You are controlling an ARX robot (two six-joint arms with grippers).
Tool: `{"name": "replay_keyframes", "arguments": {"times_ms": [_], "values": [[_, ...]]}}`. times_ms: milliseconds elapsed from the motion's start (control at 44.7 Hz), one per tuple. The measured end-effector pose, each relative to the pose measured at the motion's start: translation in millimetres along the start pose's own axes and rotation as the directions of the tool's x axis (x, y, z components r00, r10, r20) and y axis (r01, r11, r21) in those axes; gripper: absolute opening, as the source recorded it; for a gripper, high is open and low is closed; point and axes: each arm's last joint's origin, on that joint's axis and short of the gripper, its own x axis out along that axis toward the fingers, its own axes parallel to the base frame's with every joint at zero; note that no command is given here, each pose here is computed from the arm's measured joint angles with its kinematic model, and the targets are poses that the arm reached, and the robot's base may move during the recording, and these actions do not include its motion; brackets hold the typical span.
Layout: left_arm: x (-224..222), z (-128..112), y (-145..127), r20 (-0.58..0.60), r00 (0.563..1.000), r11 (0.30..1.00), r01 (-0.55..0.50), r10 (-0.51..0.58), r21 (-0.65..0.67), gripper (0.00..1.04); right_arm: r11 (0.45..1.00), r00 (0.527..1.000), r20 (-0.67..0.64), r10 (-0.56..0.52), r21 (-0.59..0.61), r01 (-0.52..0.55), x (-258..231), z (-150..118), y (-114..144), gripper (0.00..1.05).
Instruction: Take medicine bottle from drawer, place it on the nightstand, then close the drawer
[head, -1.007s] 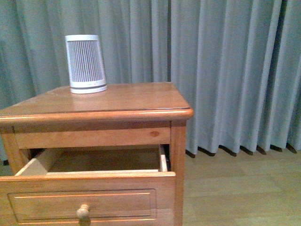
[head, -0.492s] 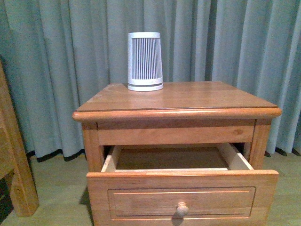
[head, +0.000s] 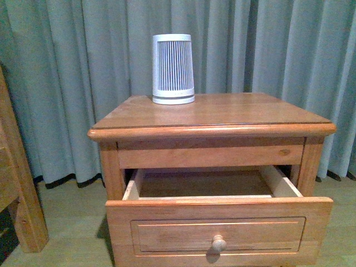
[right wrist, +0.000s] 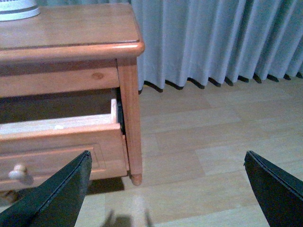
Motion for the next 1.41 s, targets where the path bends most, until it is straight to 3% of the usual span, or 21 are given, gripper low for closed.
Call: {"name": "replay_keyframes", "arguments": {"times_ms": [268, 514, 671, 872, 1096, 1409], "values": [[0, 0, 0, 0.000, 1.000, 1.000, 0.000, 0.000, 0.000, 0.98, 0.999, 0.992, -0.120, 0.039, 0.029, -0.035, 61, 41, 24, 0.98], [0, 0, 0, 0.000, 1.000, 1.000, 0.000, 0.000, 0.000, 0.98, 0.983, 0.966, -0.183, 0.183, 0.008, -0.184, 101, 82, 97, 0.98], [0, 0, 0, 0.000, 1.000, 1.000, 0.000, 0.000, 0.000, 0.98, 0.983, 0.950, -0.257, 0.176, -0.014, -0.185, 126, 89, 122, 0.98], [0, 0, 0, 0.000, 1.000, 1.000, 0.000, 0.000, 0.000, 0.98, 0.988, 0.873, -0.473, 0.120, -0.032, -0.153, 176, 78, 148, 0.98], [0, 0, 0, 0.000, 1.000, 1.000, 0.000, 0.000, 0.000, 0.98, 0.988, 0.847, -0.526, 0.074, -0.078, -0.135, 211, 53, 167, 0.98], [0, 0, 0, 0.000, 1.000, 1.000, 0.000, 0.000, 0.000, 0.98, 0.984, 0.807, -0.588, 0.058, -0.104, -0.147, 225, 21, 176, 0.98]]}}
